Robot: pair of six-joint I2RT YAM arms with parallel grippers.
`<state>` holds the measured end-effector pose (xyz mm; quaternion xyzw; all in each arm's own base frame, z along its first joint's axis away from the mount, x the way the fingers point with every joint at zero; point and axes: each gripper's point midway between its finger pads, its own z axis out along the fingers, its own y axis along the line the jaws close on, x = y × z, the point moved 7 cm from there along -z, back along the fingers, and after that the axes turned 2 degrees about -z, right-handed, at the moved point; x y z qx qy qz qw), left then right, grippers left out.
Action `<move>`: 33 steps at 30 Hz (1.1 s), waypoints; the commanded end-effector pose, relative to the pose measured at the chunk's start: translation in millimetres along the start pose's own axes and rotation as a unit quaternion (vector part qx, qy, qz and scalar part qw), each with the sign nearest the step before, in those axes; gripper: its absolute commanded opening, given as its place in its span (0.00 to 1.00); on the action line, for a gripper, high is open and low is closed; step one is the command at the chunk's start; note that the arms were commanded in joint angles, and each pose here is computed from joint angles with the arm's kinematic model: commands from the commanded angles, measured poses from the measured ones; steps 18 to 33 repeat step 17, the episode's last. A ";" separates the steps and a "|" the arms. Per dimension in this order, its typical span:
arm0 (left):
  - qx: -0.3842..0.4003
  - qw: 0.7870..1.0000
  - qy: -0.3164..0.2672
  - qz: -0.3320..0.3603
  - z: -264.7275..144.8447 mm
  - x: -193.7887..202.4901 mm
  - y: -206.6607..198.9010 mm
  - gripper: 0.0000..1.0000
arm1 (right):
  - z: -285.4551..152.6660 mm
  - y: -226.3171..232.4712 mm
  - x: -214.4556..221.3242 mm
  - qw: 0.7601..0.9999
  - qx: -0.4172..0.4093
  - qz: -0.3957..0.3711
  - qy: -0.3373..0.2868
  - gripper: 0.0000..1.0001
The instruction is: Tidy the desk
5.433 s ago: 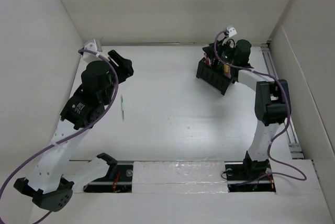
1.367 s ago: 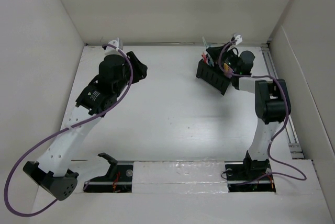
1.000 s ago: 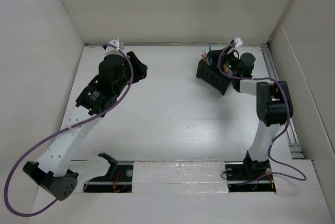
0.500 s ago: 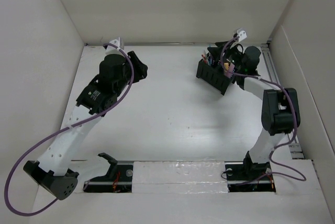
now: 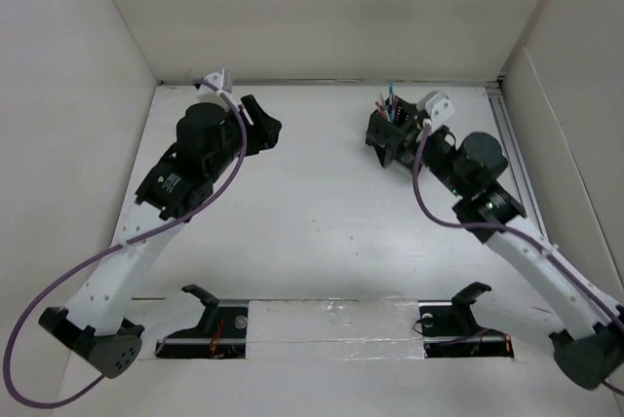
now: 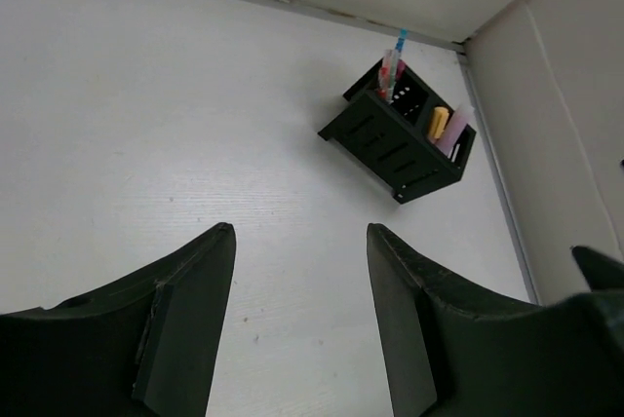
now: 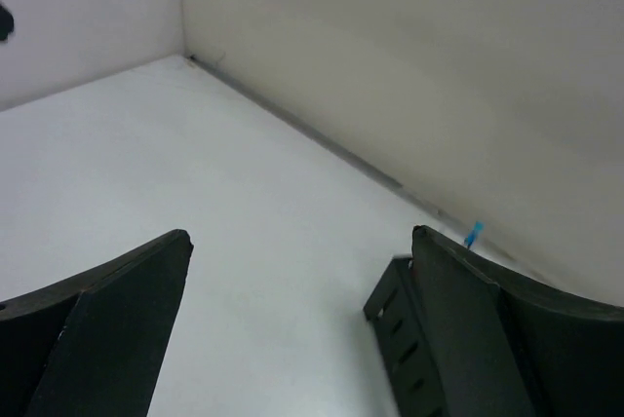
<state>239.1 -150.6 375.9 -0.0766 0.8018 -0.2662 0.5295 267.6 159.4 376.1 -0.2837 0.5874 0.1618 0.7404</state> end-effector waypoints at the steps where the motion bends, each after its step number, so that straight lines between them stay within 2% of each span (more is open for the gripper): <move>1: 0.064 0.997 -0.045 0.007 -29.8 -13.2 -10.4 0.52 | -54.8 8.5 25.3 0.989 0.093 0.008 0.113 1.00; 3: 0.067 0.997 -0.035 0.008 -36.8 1.2 -4.9 0.54 | -100.9 33.4 52.7 0.974 0.103 0.065 0.189 1.00; 6: 0.063 0.998 -0.031 0.004 -41.3 9.3 1.9 0.54 | -116.2 44.3 57.7 0.969 0.100 0.095 0.202 1.00; 9: 0.058 0.998 -0.011 -0.012 -45.0 22.4 8.7 0.54 | -136.6 47.1 65.1 0.966 0.100 0.091 0.221 1.00; 17: 0.025 0.998 -0.014 -0.053 -46.2 42.3 27.7 0.55 | -116.8 57.4 75.0 0.971 0.044 0.044 0.231 1.00; 33: 0.025 0.998 -0.014 -0.053 -46.2 42.3 27.7 0.55 | -116.8 57.4 75.0 0.971 0.044 0.044 0.231 1.00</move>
